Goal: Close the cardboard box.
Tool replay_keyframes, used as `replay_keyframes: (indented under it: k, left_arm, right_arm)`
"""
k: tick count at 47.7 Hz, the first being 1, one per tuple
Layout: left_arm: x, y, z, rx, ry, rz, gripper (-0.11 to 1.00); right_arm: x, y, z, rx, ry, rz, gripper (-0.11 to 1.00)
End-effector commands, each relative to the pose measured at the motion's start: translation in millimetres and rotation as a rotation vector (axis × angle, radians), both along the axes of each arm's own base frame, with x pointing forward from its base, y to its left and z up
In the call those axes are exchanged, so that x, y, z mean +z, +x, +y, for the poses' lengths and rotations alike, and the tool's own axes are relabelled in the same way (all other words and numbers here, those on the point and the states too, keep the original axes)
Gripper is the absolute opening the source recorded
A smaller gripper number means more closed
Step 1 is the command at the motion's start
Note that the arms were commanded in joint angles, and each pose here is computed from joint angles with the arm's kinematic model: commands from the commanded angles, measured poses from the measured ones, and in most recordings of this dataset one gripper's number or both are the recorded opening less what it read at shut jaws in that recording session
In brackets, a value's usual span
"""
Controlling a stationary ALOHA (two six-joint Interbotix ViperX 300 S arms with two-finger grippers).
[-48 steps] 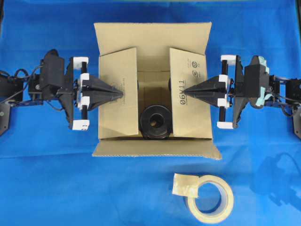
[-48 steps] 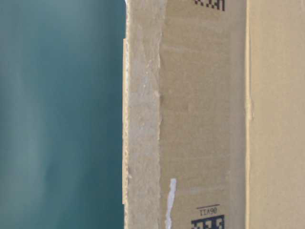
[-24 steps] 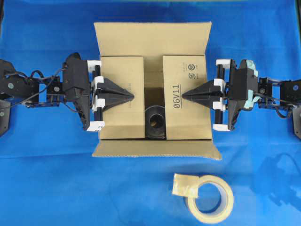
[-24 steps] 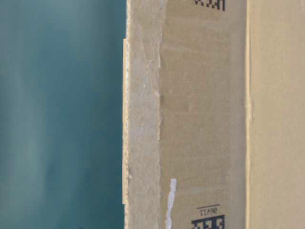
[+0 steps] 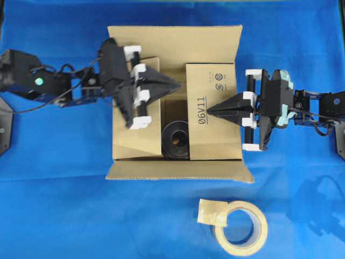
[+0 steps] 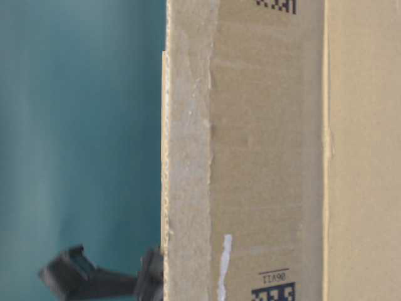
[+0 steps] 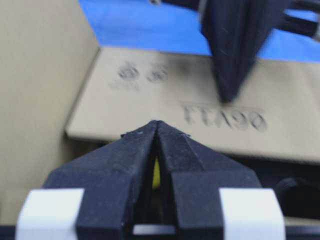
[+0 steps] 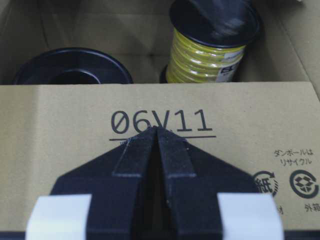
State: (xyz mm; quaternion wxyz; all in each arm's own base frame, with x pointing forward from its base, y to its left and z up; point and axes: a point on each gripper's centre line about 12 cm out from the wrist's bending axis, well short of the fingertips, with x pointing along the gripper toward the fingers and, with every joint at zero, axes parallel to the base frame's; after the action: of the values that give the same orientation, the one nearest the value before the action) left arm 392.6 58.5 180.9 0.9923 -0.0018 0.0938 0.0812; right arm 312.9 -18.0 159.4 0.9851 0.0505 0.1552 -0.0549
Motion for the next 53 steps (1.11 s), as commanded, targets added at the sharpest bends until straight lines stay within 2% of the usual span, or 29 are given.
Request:
replay_keyframes:
  k: [1,11,21,32,44,53]
  left_arm:
    - [16,13,13,0.025,0.015,-0.033,0.00]
    - [19,26,33,0.057,0.043,-0.015,0.00]
    - [20,28,38,0.064,0.064,-0.014,0.00]
    - [12,28,40,0.068,0.059,0.009,0.00]
    - [-14,30,43,0.071,0.049,0.062,0.00]
    - [-18,27,51,0.092,0.046,0.075,0.00]
  right_arm:
    - [7,7,3,0.008,0.002,-0.025,0.00]
    - [7,10,5,0.015,0.002,-0.026,0.00]
    - [8,11,6,0.018,0.002,-0.028,0.00]
    - [8,11,6,0.018,0.002,-0.028,0.00]
    - [8,11,7,0.021,0.001,-0.028,0.00]
    - [8,11,7,0.021,0.002,-0.028,0.00]
